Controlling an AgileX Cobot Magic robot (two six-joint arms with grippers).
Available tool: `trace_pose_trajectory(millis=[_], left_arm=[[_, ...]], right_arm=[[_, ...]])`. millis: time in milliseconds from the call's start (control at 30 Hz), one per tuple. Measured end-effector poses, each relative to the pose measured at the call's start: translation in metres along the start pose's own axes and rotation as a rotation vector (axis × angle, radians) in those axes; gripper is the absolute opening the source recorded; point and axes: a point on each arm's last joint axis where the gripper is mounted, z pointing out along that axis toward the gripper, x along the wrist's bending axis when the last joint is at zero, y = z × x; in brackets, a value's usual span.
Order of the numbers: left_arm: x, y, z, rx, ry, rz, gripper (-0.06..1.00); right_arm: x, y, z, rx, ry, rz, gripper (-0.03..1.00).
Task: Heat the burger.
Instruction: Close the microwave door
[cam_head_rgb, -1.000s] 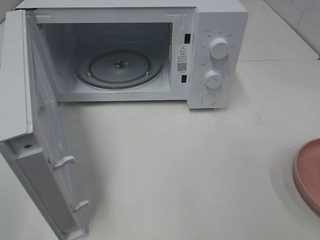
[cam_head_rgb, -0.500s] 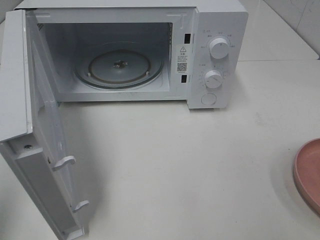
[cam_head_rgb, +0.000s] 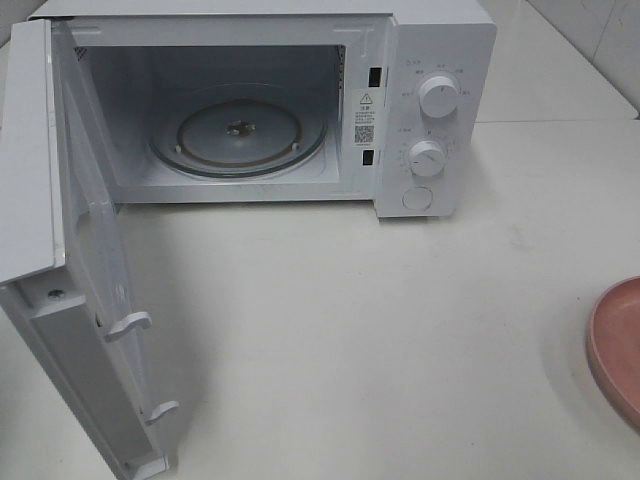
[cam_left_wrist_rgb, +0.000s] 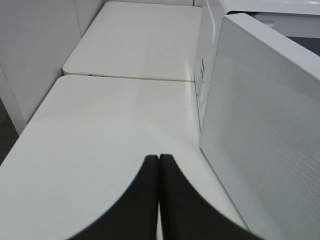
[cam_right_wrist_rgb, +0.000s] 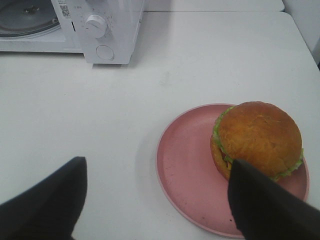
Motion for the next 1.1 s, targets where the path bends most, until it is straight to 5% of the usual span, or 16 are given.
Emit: trace_pose_trajectory(millis=[400, 633, 767, 933, 1100], left_arm=[[0.015, -0.010, 0.036, -0.136, 0.133, -0.053, 0.00], [0.017, -0.009, 0.057, -0.180, 0.133, -0.058, 0.00], [0.012, -0.012, 0.070, -0.186, 0.073, -0.048, 0.00], [-0.009, -0.022, 0.094, -0.185, -0.170, 0.040, 0.00], [-0.018, -0.032, 0.107, -0.172, -0.287, 0.054, 0.00]], right_arm=[[0.000, 0.000, 0.000, 0.000, 0.000, 0.000, 0.75], [0.000, 0.000, 0.000, 0.000, 0.000, 0.000, 0.75], [0.000, 0.000, 0.000, 0.000, 0.000, 0.000, 0.75], [0.000, 0.000, 0.000, 0.000, 0.000, 0.000, 0.75], [0.000, 0.000, 0.000, 0.000, 0.000, 0.000, 0.75]])
